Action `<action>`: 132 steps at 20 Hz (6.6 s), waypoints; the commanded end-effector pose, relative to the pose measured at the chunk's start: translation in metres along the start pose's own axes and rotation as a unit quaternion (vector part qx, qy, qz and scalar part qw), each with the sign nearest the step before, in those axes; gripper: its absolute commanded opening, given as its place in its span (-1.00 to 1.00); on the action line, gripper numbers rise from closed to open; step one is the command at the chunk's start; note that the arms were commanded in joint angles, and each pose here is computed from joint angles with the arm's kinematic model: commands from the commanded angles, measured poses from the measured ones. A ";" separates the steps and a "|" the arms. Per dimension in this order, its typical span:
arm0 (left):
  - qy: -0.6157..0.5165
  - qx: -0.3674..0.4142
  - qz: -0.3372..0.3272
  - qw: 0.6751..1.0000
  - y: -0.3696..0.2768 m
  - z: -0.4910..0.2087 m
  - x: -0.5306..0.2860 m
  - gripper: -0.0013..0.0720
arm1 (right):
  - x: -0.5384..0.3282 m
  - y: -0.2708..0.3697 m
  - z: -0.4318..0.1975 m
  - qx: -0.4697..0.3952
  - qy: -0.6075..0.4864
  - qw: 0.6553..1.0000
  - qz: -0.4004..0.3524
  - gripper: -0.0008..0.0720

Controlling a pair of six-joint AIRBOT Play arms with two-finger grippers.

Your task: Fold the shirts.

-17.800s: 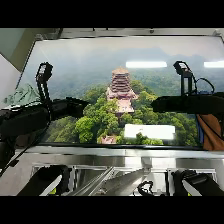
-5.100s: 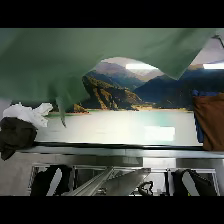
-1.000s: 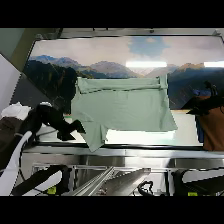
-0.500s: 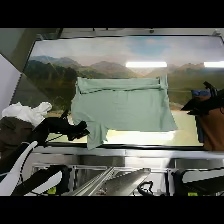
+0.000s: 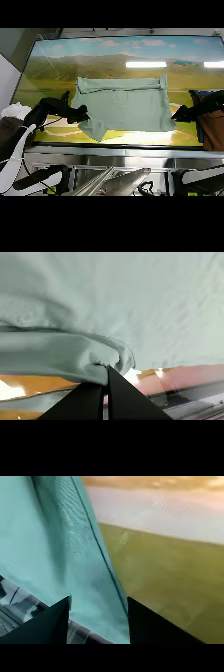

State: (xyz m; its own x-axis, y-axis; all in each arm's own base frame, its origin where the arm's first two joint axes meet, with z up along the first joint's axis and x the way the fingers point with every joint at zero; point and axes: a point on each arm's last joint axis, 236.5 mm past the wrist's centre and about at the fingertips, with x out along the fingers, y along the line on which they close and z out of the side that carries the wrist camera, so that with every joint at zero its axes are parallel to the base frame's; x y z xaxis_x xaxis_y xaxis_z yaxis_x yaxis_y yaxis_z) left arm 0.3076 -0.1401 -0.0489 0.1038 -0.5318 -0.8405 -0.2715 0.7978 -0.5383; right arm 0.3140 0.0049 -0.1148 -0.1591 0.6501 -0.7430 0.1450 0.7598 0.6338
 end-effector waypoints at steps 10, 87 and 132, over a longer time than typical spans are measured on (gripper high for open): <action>-0.028 0.067 0.118 0.990 0.023 -0.045 -0.093 -0.93 | -0.031 0.000 -0.026 0.041 0.000 0.995 -0.092 -0.91; -0.118 0.366 -0.162 0.909 -0.333 0.043 -0.103 -0.93 | -0.177 0.274 0.044 -0.258 -0.229 0.938 -0.040 -0.91; -0.403 0.366 -0.169 0.822 -0.249 -0.048 -0.358 -0.93 | -0.054 0.232 0.131 -0.139 -0.180 0.973 0.024 -0.91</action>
State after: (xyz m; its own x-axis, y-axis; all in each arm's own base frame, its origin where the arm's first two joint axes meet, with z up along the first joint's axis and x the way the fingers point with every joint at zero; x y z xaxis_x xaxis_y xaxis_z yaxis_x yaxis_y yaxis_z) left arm 0.2943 -0.1566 0.3872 0.7446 -0.6187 -0.2503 0.5058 0.7678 -0.3933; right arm 0.4630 0.1886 -0.0246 0.0378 0.6981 -0.7150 -0.1112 0.7140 0.6912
